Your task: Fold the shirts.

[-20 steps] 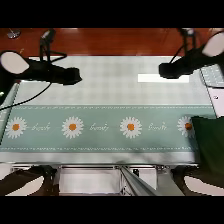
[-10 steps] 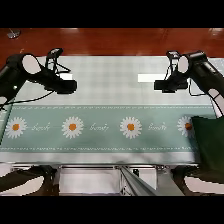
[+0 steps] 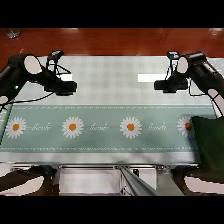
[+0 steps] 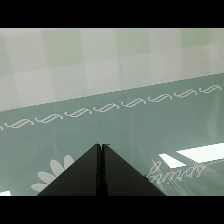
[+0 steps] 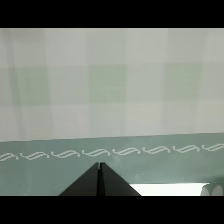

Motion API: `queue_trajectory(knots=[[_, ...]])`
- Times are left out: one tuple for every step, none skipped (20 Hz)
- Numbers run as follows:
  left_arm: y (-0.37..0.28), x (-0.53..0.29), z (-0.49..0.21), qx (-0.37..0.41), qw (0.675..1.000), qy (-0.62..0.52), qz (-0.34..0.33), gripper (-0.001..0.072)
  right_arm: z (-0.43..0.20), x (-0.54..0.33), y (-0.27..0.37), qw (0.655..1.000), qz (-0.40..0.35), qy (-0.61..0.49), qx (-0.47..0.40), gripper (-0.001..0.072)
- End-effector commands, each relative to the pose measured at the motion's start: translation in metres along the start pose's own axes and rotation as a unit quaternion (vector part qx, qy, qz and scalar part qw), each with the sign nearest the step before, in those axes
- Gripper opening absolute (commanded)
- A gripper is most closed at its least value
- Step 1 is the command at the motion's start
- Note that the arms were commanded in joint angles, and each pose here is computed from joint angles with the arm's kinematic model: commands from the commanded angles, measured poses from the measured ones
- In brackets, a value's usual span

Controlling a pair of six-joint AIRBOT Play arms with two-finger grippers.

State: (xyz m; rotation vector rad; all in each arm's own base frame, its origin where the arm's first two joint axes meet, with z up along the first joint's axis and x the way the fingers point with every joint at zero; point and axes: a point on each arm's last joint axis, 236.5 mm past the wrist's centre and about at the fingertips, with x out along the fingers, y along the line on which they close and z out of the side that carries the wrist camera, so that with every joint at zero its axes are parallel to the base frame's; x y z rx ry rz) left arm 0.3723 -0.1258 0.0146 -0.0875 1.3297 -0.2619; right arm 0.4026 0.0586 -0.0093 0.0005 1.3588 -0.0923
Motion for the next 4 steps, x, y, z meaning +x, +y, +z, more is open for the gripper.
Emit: queue_trajectory(knots=[[0.0002, 0.0000, 0.0000, 0.000, 1.000, 0.001, 0.000, 0.0023, 0.0000, 0.0002, -0.0003, 1.000, 0.000, 0.000, 0.001, 0.0026], [0.0002, 0.0000, 0.0000, 0.000, 1.000, 0.001, 0.000, 0.0023, 0.0000, 0.0002, -0.0003, 1.000, 0.000, 0.000, 0.001, 0.0026], [0.0002, 0.0000, 0.0000, 0.000, 1.000, 0.001, 0.000, 0.0023, 0.0000, 0.0002, -0.0003, 1.000, 0.000, 0.000, 0.001, 0.0026], [0.0002, 0.0000, -0.0001, 0.000, 1.000, 0.001, 0.000, 0.0023, 0.0000, 0.0002, -0.0003, 1.000, 0.000, 0.000, 0.001, 0.0026]])
